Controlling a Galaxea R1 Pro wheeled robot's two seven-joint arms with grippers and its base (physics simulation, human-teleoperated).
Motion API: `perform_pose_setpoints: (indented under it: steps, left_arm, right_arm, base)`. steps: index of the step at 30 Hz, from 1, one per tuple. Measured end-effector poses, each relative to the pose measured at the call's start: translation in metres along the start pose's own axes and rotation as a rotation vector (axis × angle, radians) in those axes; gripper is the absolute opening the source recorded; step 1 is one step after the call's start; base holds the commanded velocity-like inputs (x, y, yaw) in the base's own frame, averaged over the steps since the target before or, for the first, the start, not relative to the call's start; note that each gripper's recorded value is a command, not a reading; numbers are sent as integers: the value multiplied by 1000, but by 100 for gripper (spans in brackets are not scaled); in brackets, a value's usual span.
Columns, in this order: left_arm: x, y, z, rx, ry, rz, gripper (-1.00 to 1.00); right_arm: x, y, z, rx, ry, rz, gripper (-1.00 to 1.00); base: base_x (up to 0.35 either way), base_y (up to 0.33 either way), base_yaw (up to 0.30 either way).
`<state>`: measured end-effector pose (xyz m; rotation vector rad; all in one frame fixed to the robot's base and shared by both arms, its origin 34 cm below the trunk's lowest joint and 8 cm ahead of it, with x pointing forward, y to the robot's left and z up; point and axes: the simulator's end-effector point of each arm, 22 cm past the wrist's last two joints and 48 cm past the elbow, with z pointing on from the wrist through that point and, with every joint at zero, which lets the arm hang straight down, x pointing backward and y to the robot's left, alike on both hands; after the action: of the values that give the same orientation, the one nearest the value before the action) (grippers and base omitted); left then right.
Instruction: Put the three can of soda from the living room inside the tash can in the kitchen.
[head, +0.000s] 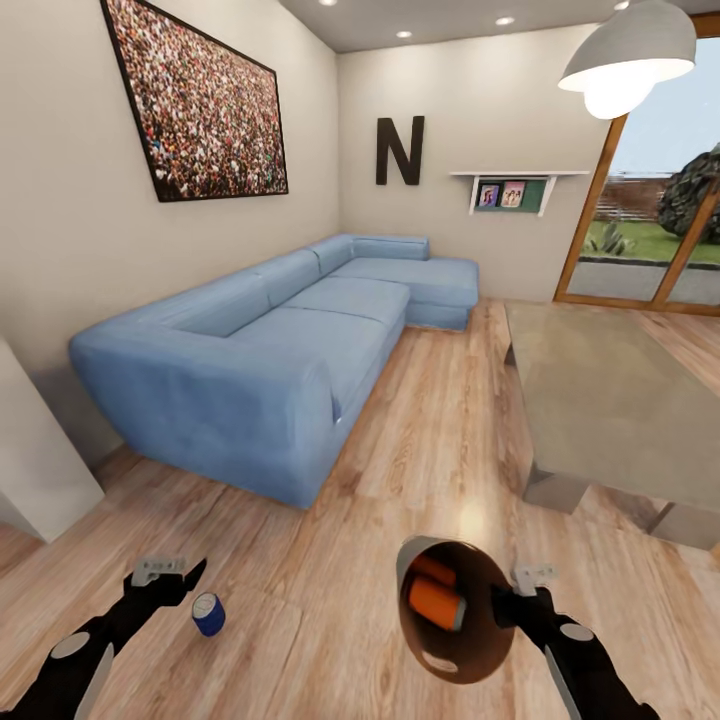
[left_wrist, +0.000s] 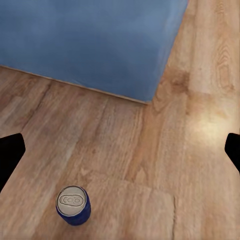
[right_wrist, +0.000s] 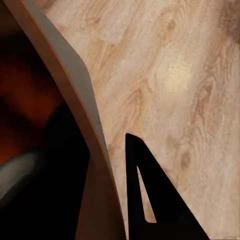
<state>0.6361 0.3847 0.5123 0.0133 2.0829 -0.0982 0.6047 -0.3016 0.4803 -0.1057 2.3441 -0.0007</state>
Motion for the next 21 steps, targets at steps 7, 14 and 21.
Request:
perform_pose_setpoints:
  steps: [7,14,21]
  left_arm:
    - [1,-1,0,0,4,5,100]
    - [16,-2,0,2,35,-6,100]
    - [33,11,-2,-57,72,-33,100]
  right_arm:
    - [-18,-2,-4,5,-43,-4,-100]
    - [-30,-2,-7,6,-68,-6,-100]
    - [-27,-1,-6,5,-63,-4,-100]
  base:
    - [268,0,0]
    - [239,0,0]
    - [27,0,0]
